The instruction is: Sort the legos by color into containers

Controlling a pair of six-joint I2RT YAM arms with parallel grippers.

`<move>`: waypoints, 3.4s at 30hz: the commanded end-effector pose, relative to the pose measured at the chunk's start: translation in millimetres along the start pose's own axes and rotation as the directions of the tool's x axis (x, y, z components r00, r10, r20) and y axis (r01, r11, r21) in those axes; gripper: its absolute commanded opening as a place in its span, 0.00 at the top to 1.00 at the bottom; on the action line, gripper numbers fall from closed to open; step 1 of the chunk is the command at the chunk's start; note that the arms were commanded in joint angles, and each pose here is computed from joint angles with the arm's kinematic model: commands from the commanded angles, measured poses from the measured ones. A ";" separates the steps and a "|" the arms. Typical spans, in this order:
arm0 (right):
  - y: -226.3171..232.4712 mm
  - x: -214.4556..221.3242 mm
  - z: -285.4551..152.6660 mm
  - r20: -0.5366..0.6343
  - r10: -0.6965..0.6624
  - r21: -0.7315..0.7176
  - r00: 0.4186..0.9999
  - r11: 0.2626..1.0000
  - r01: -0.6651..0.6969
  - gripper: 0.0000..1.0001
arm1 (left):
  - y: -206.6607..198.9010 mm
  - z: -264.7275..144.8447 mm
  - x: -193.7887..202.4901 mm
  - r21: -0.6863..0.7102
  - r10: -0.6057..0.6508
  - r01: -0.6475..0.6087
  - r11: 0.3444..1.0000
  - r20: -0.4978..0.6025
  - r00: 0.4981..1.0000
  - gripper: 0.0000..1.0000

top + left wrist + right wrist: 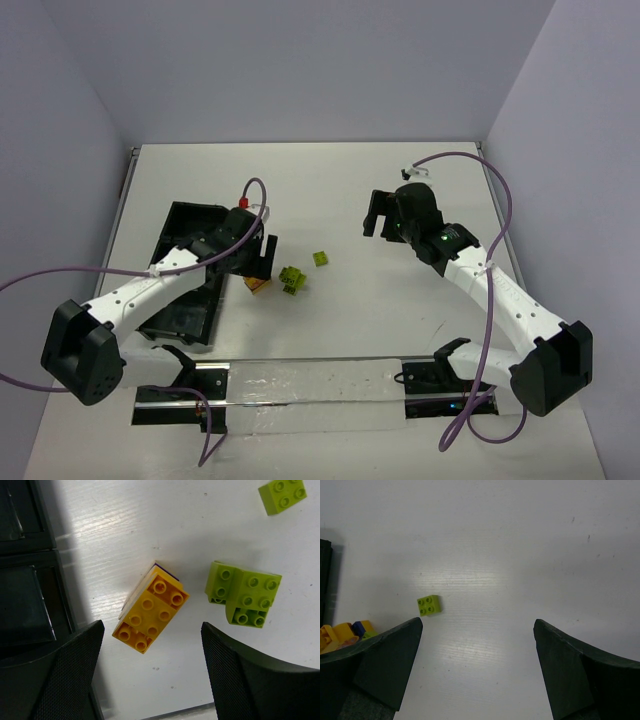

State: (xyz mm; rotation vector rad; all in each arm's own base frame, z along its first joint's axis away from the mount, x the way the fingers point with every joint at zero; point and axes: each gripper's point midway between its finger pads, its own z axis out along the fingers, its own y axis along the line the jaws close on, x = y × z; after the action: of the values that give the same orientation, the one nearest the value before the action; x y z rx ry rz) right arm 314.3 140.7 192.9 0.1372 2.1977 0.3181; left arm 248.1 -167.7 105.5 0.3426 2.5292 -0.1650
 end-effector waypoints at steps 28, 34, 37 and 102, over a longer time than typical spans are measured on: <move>6.7 -9.9 -5.5 0.020 0.020 -0.009 1.000 1.000 -0.020 0.00 | -2.3 14.4 -20.0 -0.036 -0.017 0.019 0.999 0.049 0.999 0.45; 6.9 -8.7 -4.4 0.016 0.022 -0.009 1.000 1.000 -0.022 0.00 | -3.7 15.0 -21.9 -0.032 -0.020 0.021 0.999 0.049 0.999 0.55; 7.6 -9.2 -4.8 0.017 0.023 -0.012 1.000 1.000 -0.023 0.00 | -3.8 16.2 -20.9 -0.034 -0.015 0.017 0.999 0.042 0.999 0.55; 225.5 -69.6 -105.3 -0.022 0.017 -0.994 1.000 0.106 -0.023 0.29 | -79.0 -177.8 -173.7 0.887 -0.347 -0.137 0.441 0.309 0.885 1.00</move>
State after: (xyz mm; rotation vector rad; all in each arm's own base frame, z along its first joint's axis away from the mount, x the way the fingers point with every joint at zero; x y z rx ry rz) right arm 278.9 322.3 336.0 -0.5400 1.6137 1.7631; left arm 270.0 -245.3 341.7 0.4089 1.8122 -1.5174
